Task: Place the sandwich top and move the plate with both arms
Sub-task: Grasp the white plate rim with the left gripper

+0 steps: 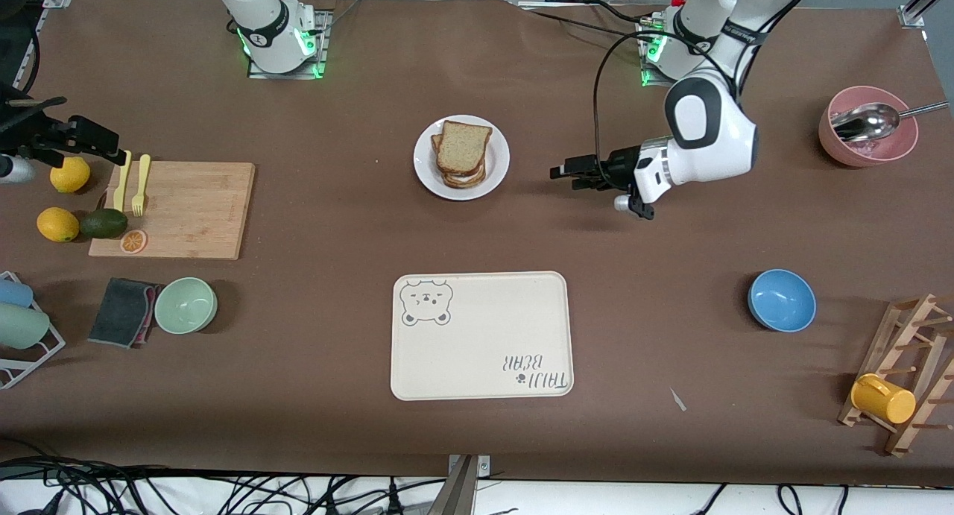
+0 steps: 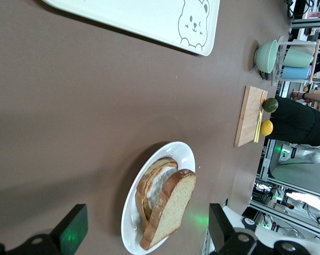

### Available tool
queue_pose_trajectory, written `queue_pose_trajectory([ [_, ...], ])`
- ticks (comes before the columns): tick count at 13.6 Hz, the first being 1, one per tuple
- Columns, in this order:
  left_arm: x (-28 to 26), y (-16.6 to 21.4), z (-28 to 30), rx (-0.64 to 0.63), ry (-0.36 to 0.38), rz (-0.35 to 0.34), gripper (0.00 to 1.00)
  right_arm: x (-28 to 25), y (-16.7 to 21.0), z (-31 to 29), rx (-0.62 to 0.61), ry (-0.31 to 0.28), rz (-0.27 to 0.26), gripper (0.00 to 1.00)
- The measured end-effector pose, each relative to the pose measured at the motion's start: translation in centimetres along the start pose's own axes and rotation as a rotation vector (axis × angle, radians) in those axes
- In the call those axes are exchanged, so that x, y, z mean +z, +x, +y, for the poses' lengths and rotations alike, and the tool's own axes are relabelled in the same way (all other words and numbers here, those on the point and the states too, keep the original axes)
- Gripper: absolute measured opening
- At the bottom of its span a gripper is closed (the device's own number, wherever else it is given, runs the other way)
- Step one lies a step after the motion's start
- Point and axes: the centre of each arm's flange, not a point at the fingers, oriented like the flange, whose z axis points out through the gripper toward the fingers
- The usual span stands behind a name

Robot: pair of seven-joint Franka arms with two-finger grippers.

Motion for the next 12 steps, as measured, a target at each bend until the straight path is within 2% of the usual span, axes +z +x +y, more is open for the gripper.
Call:
queue_pose_trajectory([
  [5, 7.0, -3.0, -1.9, -0.007, -0.018, 0.047, 1.0, -0.1, 0.1, -1.1, -0.024, -0.022, 0.0, 1.0],
  [12, 13.5, -8.2, -3.1, -0.024, 0.003, 0.047, 1.0, 0.2, 0.2, -1.7, -0.034, -0.033, -0.014, 1.0],
])
